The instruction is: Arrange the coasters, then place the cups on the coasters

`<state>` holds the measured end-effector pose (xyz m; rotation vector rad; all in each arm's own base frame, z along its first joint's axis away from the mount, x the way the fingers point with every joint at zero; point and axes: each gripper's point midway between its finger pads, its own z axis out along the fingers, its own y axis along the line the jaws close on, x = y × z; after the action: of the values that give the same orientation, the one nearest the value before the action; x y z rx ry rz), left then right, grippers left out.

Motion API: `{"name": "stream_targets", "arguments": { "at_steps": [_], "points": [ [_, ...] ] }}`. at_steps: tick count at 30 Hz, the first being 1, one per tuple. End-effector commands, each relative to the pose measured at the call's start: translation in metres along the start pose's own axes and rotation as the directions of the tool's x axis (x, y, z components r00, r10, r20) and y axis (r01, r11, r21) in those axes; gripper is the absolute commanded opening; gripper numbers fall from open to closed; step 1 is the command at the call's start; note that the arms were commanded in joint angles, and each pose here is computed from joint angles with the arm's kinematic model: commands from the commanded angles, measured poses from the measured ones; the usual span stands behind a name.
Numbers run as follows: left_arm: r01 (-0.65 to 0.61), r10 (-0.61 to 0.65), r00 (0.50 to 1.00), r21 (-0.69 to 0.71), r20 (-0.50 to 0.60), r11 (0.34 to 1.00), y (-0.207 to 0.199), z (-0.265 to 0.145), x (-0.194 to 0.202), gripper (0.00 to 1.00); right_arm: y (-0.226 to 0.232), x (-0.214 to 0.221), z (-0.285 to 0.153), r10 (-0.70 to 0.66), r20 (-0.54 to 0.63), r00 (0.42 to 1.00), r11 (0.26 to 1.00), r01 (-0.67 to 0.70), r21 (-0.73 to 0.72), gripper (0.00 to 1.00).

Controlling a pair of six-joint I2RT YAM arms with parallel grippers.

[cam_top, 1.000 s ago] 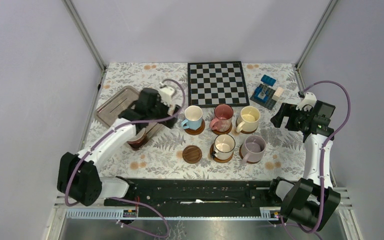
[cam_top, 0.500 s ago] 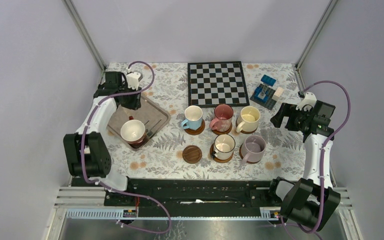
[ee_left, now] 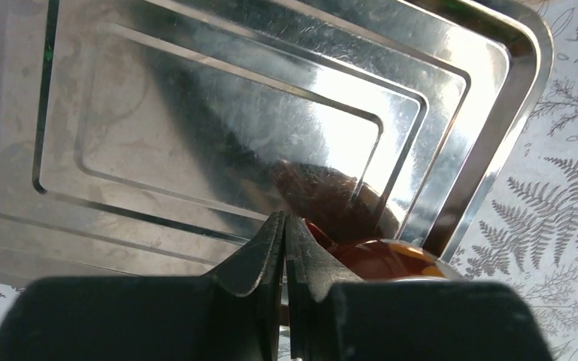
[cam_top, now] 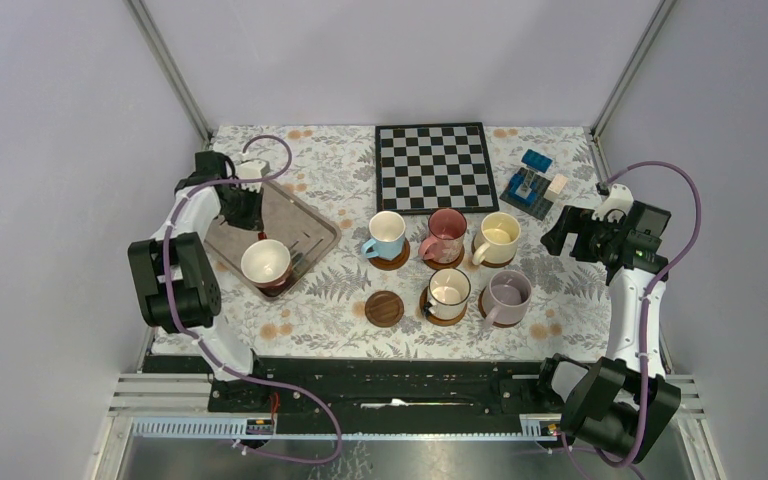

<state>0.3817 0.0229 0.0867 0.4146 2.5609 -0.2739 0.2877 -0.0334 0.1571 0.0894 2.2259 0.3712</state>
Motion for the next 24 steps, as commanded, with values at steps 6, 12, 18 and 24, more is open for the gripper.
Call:
{"name": "stream_targets", "arguments": {
  "at_steps": [6,12,18,24],
  "points": [
    [-0.045,0.046,0.999,0.069,-0.014,0.997,-0.01,-0.019,0.032,0.07,0.003,-0.006,0.001,-0.022,0.022,1.0,1.0,0.022,-0.018,0.98],
    [-0.017,0.018,0.999,0.027,-0.033,0.999,-0.005,-0.022,0.049,0.09,0.003,-0.004,0.003,-0.018,0.017,1.0,1.0,0.019,-0.024,0.98],
    [-0.118,0.119,0.993,-0.049,0.008,0.992,0.023,-0.041,0.031,0.44,0.003,-0.005,0.002,-0.028,0.019,0.999,0.999,0.028,-0.02,0.98],
    [-0.572,0.572,0.82,0.014,-0.001,0.82,0.02,-0.064,0.036,0.87,0.004,-0.006,0.001,-0.034,0.028,0.999,0.999,0.034,-0.025,0.98]
  ]
}}
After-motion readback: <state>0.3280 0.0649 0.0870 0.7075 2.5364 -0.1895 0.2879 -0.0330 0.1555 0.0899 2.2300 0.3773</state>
